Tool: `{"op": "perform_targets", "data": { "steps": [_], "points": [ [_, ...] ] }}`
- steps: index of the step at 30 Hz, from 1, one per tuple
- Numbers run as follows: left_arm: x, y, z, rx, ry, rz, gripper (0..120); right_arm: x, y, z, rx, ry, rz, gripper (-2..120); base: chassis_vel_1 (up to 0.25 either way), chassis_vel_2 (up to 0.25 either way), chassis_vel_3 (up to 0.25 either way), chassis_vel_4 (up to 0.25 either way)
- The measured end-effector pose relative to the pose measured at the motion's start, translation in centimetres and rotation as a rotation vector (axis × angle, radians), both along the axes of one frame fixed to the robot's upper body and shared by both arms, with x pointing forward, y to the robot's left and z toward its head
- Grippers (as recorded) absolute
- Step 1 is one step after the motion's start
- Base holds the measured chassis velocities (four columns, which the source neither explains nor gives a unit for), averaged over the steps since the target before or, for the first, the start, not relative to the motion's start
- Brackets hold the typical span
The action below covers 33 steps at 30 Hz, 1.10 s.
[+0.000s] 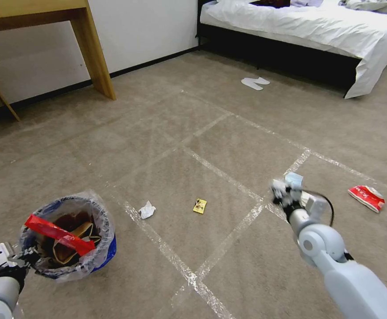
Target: Pick up the trash bin and place the garbage on the floor into it.
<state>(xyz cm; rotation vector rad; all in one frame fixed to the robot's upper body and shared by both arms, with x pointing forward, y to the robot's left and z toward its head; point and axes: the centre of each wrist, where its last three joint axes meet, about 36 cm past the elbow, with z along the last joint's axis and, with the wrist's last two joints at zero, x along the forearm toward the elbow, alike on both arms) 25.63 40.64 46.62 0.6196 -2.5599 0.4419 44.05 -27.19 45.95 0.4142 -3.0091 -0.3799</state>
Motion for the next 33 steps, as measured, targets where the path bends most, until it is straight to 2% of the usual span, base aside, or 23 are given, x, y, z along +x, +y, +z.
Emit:
{"op": "perform_targets", "data": {
  "steps": [3, 4, 6, 9, 13, 15, 17, 18, 22, 26, 33],
  "points": [
    [0.4, 0.0, 0.5, -0.031, -0.005, -0.005, 0, 0.6, 2.1, 3.0, 0.048, -0.12, 0.148, 0, 0.0, 0.0, 0.0, 0.0],
    [0.4, 0.0, 0.5, -0.031, -0.005, -0.005, 0, 0.6, 2.1, 3.0, 0.048, -0.12, 0.148, 0, 0.0, 0.0, 0.0, 0.0],
    [0.7, -0.7, 2.1, -0.098, -0.029, -0.038, 0, 0.7, 4.4, 6.5, 0.09, -0.234, 0.31, 0, 0.0, 0.0, 0.0, 0.0],
    [0.8, -1.2, 2.8, -0.124, -0.038, -0.06, 0, 0.5, 5.4, 7.8, 0.11, -0.274, 0.37, 0, 0.0, 0.0, 0.0, 0.0],
    [0.9, -1.5, 3.3, -0.136, -0.03, -0.087, 0, 0.4, 9.1, 10.2, 0.172, -0.342, 0.543, 0, 0.0, 0.0, 0.0, 0.0],
    [1.0, -1.6, 3.4, -0.14, -0.028, -0.096, 0, 0.2, 10.3, 10.6, 0.191, -0.342, 0.588, 0, 0.0, 0.0, 0.0, 0.0],
    [1.0, -1.7, 3.5, -0.145, -0.023, -0.109, 0, -0.5, 13.2, 11.6, 0.239, -0.326, 0.699, 0, 0.0, 0.0, 0.0, 0.0],
    [1.0, -1.7, 3.5, -0.145, -0.023, -0.109, 0, -0.5, 13.2, 11.6, 0.239, -0.326, 0.699, 0, 0.0, 0.0, 0.0, 0.0],
    [1.1, -1.7, 3.5, -0.142, -0.014, -0.118, 0, -1.7, 17.4, 12.9, 0.267, -0.271, 0.829, 0, 0.0, 0.0, 0.0, 0.0],
    [1.3, -1.8, 3.3, -0.138, -0.005, -0.126, 0, -3.1, 20.9, 13.0, 0.217, -0.189, 0.935, 0, 0.0, 0.0, 0.0, 0.0],
    [1.3, -1.9, 3.3, -0.134, -0.003, -0.13, 0, -3.8, 23.4, 12.4, 0.161, -0.124, 1.001, 0, 0.0, 0.0, 0.0, 0.0]
  ]
}}
